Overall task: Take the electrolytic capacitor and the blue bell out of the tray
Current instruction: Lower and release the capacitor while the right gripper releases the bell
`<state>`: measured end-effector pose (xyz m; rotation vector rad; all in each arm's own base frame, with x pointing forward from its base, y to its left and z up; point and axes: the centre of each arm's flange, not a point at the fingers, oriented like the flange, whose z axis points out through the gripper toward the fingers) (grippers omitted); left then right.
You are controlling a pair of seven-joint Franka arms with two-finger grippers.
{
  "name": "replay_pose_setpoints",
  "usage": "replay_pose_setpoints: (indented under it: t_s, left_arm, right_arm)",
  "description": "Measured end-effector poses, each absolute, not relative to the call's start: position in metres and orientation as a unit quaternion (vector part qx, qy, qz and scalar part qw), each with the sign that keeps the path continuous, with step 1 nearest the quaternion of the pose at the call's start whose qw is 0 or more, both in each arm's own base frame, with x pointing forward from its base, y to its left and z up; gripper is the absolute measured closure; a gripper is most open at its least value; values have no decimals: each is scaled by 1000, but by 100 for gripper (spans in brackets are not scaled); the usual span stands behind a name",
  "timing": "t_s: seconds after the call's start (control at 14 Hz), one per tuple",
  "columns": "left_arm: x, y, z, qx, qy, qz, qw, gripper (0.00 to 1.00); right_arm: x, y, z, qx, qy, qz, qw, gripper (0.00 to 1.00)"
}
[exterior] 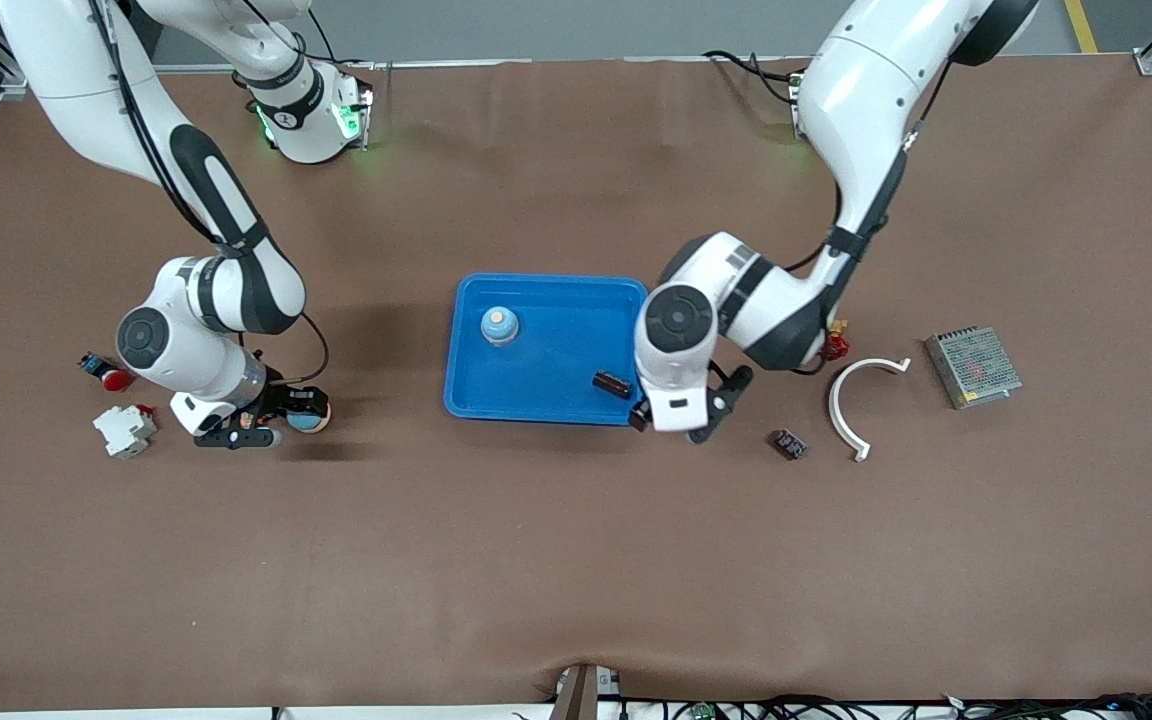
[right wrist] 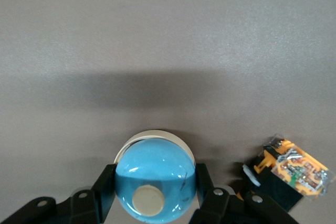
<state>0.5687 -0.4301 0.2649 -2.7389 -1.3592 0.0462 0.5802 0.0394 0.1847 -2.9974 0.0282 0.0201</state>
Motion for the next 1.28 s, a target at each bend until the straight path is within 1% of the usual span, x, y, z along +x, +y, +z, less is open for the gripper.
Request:
replay_pose_setpoints:
  t_s: [0.14, 0.21, 0.28, 0.43, 0.57, 0.64, 0.71, 0.78, 0.85, 1.07, 1.28]
  left_arm:
    - [555, -447, 257, -889, -454, 16, 47, 0]
    - [548, -454, 250, -889, -454, 18, 50, 0]
    - [543, -460, 244, -889, -455, 19, 52, 0]
    - [539, -466, 235, -883, -466, 19, 49, 0]
    - [539, -472, 227, -880, -473, 15, 32, 1]
    - [540, -476, 224, -877, -480, 12, 17, 4]
    - [540, -480, 219, -874, -486, 10, 6, 4]
    - [539, -482, 212, -871, -491, 10, 1, 9]
    - [537, -483, 204, -870, -492, 12, 2, 15]
    - [529, -489, 187, -872, -489, 17, 7, 18]
    - [523, -495, 186, -875, -483, 17, 7, 20]
  right_arm:
    - [579, 38, 181, -996, 22, 8, 88, 35]
    - [579, 38, 180, -995, 31, 8, 95, 30]
    - [579, 38, 179, -994, 36, 8, 99, 19]
    - [579, 38, 179, -994, 39, 8, 102, 2]
    - [580, 42, 181, -994, 36, 9, 105, 0]
    - [580, 46, 185, -993, 37, 16, 109, 0]
    - [581, 52, 191, -992, 43, 26, 113, 0]
    - [583, 60, 201, -991, 49, 35, 118, 0]
    - [585, 69, 213, -990, 52, 41, 122, 0]
    - [590, 96, 244, -989, 67, 52, 122, 0]
    - [584, 137, 263, -987, 110, 62, 95, 0]
